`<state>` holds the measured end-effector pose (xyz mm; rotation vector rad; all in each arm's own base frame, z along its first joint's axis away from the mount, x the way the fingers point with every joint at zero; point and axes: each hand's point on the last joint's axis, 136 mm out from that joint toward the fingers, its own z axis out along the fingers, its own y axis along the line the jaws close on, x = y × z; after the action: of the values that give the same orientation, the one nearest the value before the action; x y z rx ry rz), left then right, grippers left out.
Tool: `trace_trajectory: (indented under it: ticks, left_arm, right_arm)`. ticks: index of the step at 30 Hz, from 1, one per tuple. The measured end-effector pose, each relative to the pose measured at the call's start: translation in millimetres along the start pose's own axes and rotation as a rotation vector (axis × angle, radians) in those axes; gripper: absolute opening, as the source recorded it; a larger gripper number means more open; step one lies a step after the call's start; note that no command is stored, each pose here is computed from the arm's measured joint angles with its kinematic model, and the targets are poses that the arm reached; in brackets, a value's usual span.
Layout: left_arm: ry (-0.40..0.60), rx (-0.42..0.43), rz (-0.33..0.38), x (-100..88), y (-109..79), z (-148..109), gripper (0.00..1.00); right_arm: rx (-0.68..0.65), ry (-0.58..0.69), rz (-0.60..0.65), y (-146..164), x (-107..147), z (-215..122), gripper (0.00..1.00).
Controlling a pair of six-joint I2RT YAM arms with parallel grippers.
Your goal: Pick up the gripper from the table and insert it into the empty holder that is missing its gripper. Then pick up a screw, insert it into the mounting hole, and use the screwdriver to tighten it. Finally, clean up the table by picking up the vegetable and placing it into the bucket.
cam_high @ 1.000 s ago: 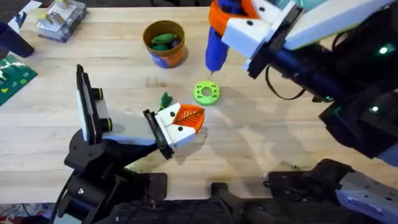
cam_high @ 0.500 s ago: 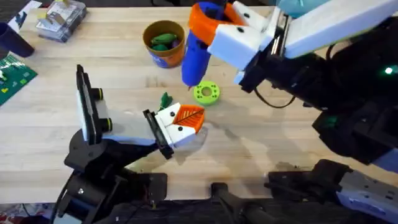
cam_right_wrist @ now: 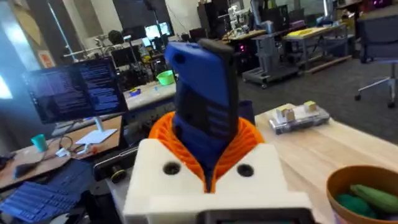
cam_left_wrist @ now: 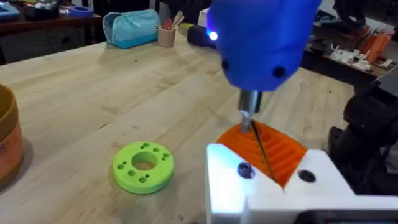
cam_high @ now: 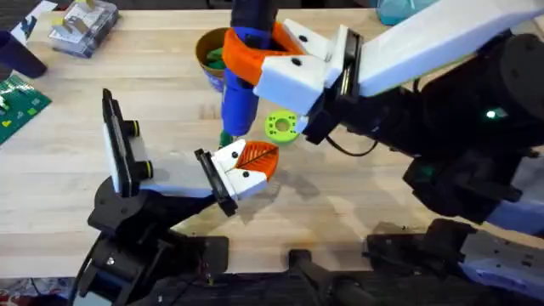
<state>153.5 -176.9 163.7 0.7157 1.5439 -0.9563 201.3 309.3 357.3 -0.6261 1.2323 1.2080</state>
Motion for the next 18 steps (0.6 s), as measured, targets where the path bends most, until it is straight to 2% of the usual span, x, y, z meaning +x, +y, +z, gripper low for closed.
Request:
trace_trajectory:
  ticks: [18]
  left_arm:
    - [-0.001, -0.006, 0.000, -0.2, 1.0, 0.0, 0.016]
  right_arm:
    - [0.004, 0.048, 0.092, -2.6, 19.0, 5.9, 0.024]
